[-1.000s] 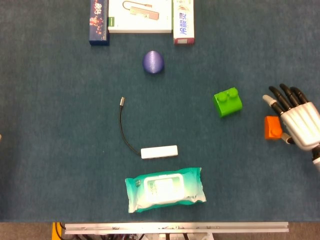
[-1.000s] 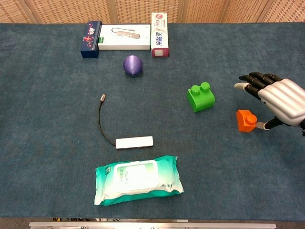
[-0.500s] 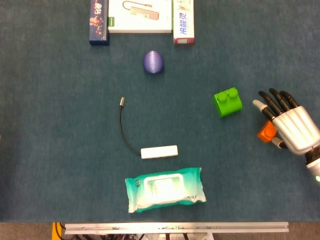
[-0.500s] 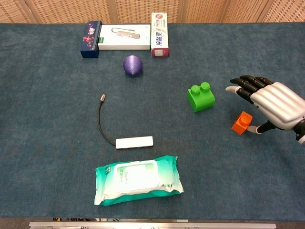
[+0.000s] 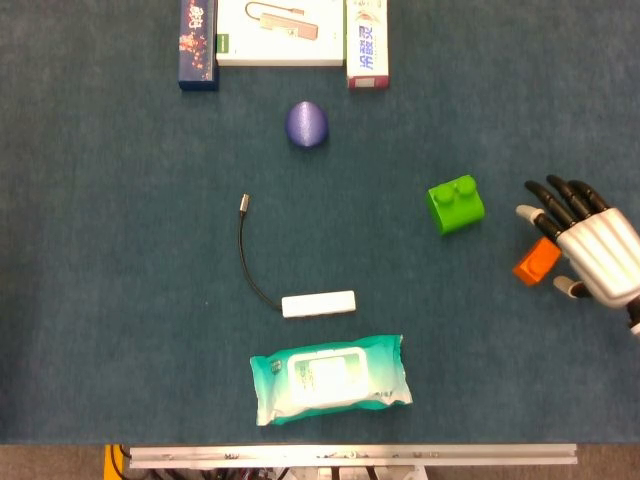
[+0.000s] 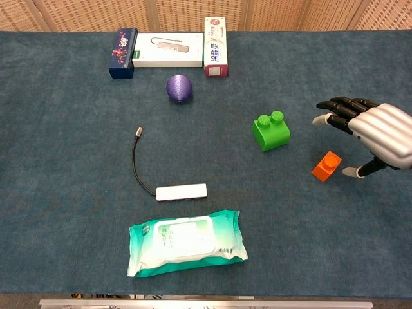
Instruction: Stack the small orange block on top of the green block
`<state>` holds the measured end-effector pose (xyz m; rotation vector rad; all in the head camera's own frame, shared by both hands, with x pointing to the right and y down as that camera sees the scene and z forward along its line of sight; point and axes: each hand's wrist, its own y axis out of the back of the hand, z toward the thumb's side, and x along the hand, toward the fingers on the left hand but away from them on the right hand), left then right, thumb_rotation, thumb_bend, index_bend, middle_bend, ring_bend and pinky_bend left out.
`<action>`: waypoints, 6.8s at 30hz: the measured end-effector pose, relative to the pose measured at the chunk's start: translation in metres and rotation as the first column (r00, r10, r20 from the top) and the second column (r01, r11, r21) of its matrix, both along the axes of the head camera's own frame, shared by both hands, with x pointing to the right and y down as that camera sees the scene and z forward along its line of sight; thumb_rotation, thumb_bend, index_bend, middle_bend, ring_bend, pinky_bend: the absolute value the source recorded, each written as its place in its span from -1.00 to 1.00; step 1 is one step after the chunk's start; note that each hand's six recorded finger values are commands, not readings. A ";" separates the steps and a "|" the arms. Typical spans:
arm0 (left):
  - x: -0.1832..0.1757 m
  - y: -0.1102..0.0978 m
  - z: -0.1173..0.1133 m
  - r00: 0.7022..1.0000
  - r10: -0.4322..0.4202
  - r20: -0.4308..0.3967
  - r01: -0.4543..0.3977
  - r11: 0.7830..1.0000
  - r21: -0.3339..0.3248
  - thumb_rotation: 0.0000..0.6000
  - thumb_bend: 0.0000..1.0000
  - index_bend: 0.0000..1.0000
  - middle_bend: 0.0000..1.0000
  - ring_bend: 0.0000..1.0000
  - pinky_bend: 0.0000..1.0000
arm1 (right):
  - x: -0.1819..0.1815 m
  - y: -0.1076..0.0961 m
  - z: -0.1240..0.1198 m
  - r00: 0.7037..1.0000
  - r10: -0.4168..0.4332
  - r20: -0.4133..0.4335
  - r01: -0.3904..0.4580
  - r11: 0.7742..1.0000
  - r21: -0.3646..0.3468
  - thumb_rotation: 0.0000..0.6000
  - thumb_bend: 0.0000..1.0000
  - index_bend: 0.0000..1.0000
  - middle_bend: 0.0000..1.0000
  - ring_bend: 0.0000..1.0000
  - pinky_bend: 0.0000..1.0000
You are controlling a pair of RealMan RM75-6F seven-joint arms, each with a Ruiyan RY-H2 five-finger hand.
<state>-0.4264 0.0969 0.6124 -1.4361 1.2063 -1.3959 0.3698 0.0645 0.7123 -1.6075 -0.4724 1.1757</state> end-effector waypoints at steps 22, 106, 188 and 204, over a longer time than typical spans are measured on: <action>-0.005 0.000 -0.006 1.000 -0.016 -0.001 0.016 1.000 0.013 1.00 -0.78 -0.12 -0.11 -0.39 -0.23 | -0.008 -0.017 0.011 0.986 -0.090 -0.144 0.070 0.988 -0.138 1.00 -0.66 -0.35 -0.84 -0.99 -0.71; -0.014 0.000 -0.017 0.999 -0.045 -0.013 0.046 0.998 0.038 1.00 -0.78 -0.12 -0.11 -0.39 -0.23 | -0.081 -0.108 -0.063 0.999 0.011 -0.037 -0.013 0.999 -0.044 1.00 -0.46 0.14 -0.77 -0.99 -0.71; -0.026 0.001 -0.029 0.996 -0.086 -0.033 0.087 0.995 0.044 1.00 -0.78 0.06 -0.11 -0.39 -0.23 | -0.140 -0.121 -0.001 0.980 0.037 -0.198 -0.084 0.968 -0.235 1.00 -0.46 0.14 -0.77 -0.99 -0.71; -0.027 0.001 -0.029 0.996 -0.088 -0.033 0.089 0.995 0.044 1.00 -0.78 0.07 -0.11 -0.39 -0.23 | -0.141 -0.121 0.003 0.978 0.038 -0.204 -0.088 0.966 -0.241 1.00 -0.46 0.14 -0.77 -0.99 -0.71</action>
